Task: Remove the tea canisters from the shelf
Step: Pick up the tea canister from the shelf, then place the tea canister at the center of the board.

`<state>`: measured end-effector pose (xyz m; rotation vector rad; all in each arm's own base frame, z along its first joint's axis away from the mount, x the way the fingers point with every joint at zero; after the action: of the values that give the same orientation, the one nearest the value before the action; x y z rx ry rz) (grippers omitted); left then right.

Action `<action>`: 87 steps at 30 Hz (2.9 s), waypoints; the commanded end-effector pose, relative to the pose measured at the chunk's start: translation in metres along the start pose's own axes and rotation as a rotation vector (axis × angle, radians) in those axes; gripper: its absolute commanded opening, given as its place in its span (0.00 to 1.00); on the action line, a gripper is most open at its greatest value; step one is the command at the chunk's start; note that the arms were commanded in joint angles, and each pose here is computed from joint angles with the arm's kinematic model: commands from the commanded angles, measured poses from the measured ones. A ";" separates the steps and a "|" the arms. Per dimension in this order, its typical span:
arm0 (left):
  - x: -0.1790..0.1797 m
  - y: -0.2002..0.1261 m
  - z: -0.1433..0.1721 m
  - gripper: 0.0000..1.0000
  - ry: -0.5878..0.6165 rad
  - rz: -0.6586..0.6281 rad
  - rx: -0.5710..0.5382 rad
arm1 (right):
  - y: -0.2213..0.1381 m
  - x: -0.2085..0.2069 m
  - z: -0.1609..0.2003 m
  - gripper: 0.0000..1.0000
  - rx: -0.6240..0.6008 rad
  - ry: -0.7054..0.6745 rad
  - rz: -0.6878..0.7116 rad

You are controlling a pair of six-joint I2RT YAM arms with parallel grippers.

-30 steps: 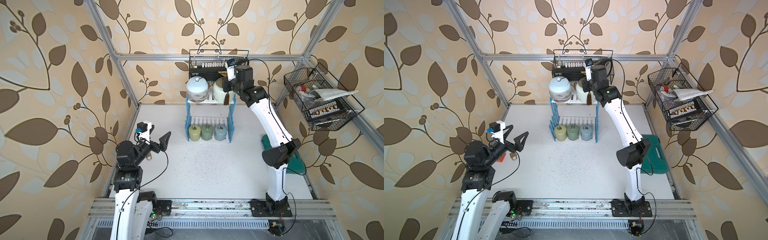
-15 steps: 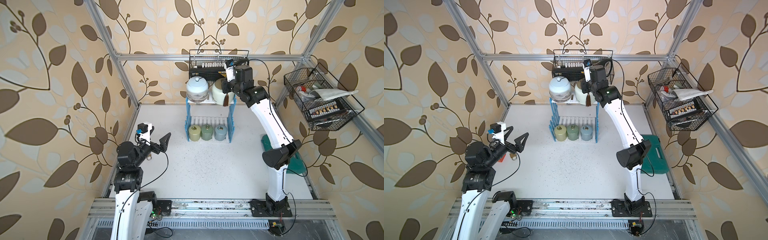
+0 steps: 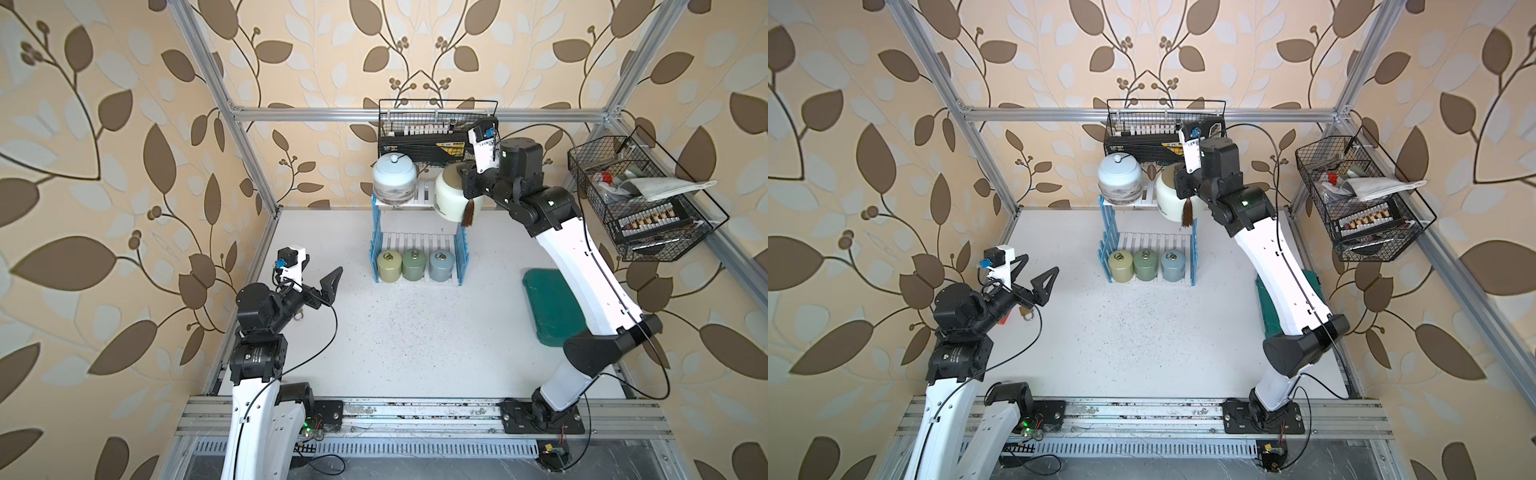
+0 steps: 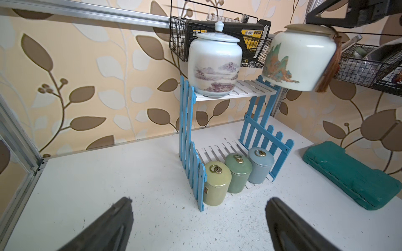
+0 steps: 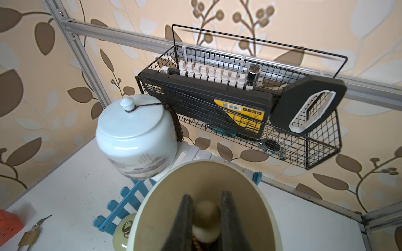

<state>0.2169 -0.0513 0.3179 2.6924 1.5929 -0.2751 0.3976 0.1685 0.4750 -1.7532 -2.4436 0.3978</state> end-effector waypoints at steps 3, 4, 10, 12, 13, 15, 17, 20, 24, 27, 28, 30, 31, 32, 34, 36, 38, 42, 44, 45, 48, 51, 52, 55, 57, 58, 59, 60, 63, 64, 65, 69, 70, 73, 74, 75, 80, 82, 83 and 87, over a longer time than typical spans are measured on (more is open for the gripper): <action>-0.001 -0.002 -0.006 0.99 0.001 0.001 -0.032 | -0.062 -0.006 -0.036 0.00 -0.273 0.058 -0.002; 0.000 -0.002 -0.005 0.99 0.009 -0.001 -0.029 | -0.069 -0.007 -0.032 0.00 -0.272 0.057 -0.002; 0.002 -0.001 -0.003 0.99 -0.007 -0.009 -0.031 | -0.100 -0.009 0.006 0.00 -0.277 0.074 0.000; 0.002 -0.001 -0.003 0.99 0.001 -0.012 -0.027 | -0.108 -0.009 0.020 0.00 -0.272 0.076 -0.005; 0.003 -0.001 -0.001 0.99 0.011 -0.015 -0.028 | -0.111 -0.010 0.028 0.00 -0.269 0.076 -0.003; 0.004 0.001 0.002 0.99 0.007 -0.017 -0.033 | -0.118 -0.012 0.043 0.00 -0.273 0.080 0.014; 0.004 -0.001 -0.003 0.99 -0.017 -0.013 -0.037 | -0.124 -0.015 0.060 0.00 -0.267 0.084 0.036; 0.006 0.000 0.001 0.99 0.008 -0.027 -0.021 | -0.133 -0.017 0.080 0.00 -0.269 0.090 0.048; 0.009 0.000 0.004 0.99 -0.014 -0.035 -0.016 | -0.138 -0.017 0.112 0.00 -0.256 0.113 0.047; 0.009 0.001 0.006 0.99 -0.013 -0.035 -0.007 | -0.139 -0.019 0.141 0.00 -0.224 0.116 0.071; 0.010 0.001 0.008 0.99 -0.007 -0.036 -0.009 | -0.140 -0.020 0.152 0.00 -0.217 0.122 0.086; 0.010 0.002 0.010 0.99 -0.019 -0.027 -0.015 | -0.142 -0.022 0.170 0.00 -0.213 0.139 0.105; 0.010 0.002 0.007 0.99 -0.033 -0.022 -0.018 | -0.142 -0.024 0.179 0.00 -0.206 0.144 0.115; 0.010 0.001 0.006 0.99 -0.042 -0.021 -0.014 | -0.143 -0.024 0.187 0.00 -0.196 0.144 0.120; 0.011 0.002 0.008 0.99 -0.028 -0.027 -0.006 | -0.144 -0.024 0.201 0.00 -0.185 0.145 0.124; 0.013 0.003 0.012 0.99 -0.010 -0.037 -0.016 | -0.143 -0.023 0.215 0.00 -0.182 0.144 0.120; 0.013 0.003 0.011 0.99 -0.030 -0.028 -0.026 | -0.141 -0.022 0.230 0.00 -0.163 0.150 0.116; 0.011 0.003 0.010 0.99 -0.026 -0.025 -0.006 | -0.137 -0.020 0.256 0.00 -0.111 0.169 0.114; 0.013 0.004 0.014 0.99 -0.014 -0.028 -0.015 | -0.135 -0.019 0.270 0.00 -0.098 0.186 0.114; 0.012 0.004 0.013 0.99 -0.021 -0.023 -0.017 | -0.135 -0.020 0.274 0.00 -0.096 0.190 0.117; 0.011 0.003 0.010 0.99 -0.038 -0.015 -0.006 | -0.136 -0.021 0.284 0.00 -0.080 0.194 0.130; 0.011 0.005 0.015 0.99 -0.015 -0.016 -0.008 | -0.136 -0.020 0.293 0.00 -0.074 0.193 0.129; 0.011 0.005 0.016 0.99 -0.023 -0.011 -0.010 | -0.135 -0.020 0.296 0.00 -0.068 0.193 0.129; 0.010 0.004 0.012 0.99 -0.046 -0.004 -0.002 | -0.135 -0.021 0.304 0.00 -0.045 0.189 0.136; 0.011 0.005 0.014 0.99 -0.028 -0.011 -0.001 | -0.135 -0.021 0.309 0.00 -0.037 0.182 0.139; 0.012 0.005 0.017 0.99 -0.024 -0.014 -0.004 | -0.134 -0.020 0.311 0.00 -0.036 0.178 0.139; 0.012 0.005 0.017 0.99 -0.026 -0.010 -0.009 | -0.134 -0.020 0.313 0.00 -0.035 0.175 0.141; 0.011 0.005 0.017 0.99 -0.037 -0.003 -0.010 | -0.134 -0.021 0.314 0.00 -0.032 0.171 0.146; 0.010 0.005 0.012 0.99 -0.054 0.001 0.003 | -0.134 -0.023 0.318 0.00 -0.012 0.161 0.161; 0.010 0.005 0.014 0.99 -0.044 -0.003 0.005 | -0.133 -0.023 0.320 0.00 -0.004 0.157 0.164; 0.010 0.006 0.015 0.99 -0.035 -0.004 0.003 | -0.132 -0.023 0.322 0.00 0.002 0.156 0.166; 0.010 0.005 0.012 0.99 -0.060 0.004 0.002 | -0.129 -0.023 0.329 0.00 0.041 0.146 0.173; 0.010 0.005 0.011 0.99 -0.056 0.001 0.009 | -0.129 -0.023 0.330 0.00 0.050 0.144 0.178; 0.011 0.007 0.016 0.99 -0.027 -0.007 0.010 | -0.126 -0.023 0.332 0.00 0.050 0.142 0.177; 0.011 0.007 0.017 0.99 -0.036 -0.003 0.010 | -0.126 -0.023 0.333 0.00 0.049 0.144 0.179; 0.010 0.007 0.016 0.99 -0.051 0.003 0.009 | -0.125 -0.023 0.334 0.00 0.050 0.143 0.182; 0.011 0.007 0.017 0.99 -0.035 -0.005 0.016 | -0.124 -0.023 0.336 0.15 0.057 0.145 0.185; 0.011 0.007 0.017 0.99 -0.050 0.001 0.009 | -0.123 -0.023 0.336 0.27 0.061 0.147 0.186; 0.010 0.007 0.015 0.99 -0.066 0.007 0.011 | -0.124 -0.024 0.336 0.33 0.066 0.149 0.190; 0.010 0.007 0.017 0.99 -0.046 0.005 0.026 | -0.125 -0.024 0.334 0.45 0.061 0.155 0.192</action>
<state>0.2270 -0.0447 0.2880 2.6633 1.6164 -0.4201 0.2084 0.0587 0.1714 -1.8785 -2.1245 0.4384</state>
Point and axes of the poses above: each gripper's point midway between its finger pads, its own y axis out along the fingers, its own x axis along the line the jaws close on, z = x × y, the point moved 5 cm from there along -y, back along the fingers, and after that the axes turned 3 degrees about -y, right-handed, at the moved point
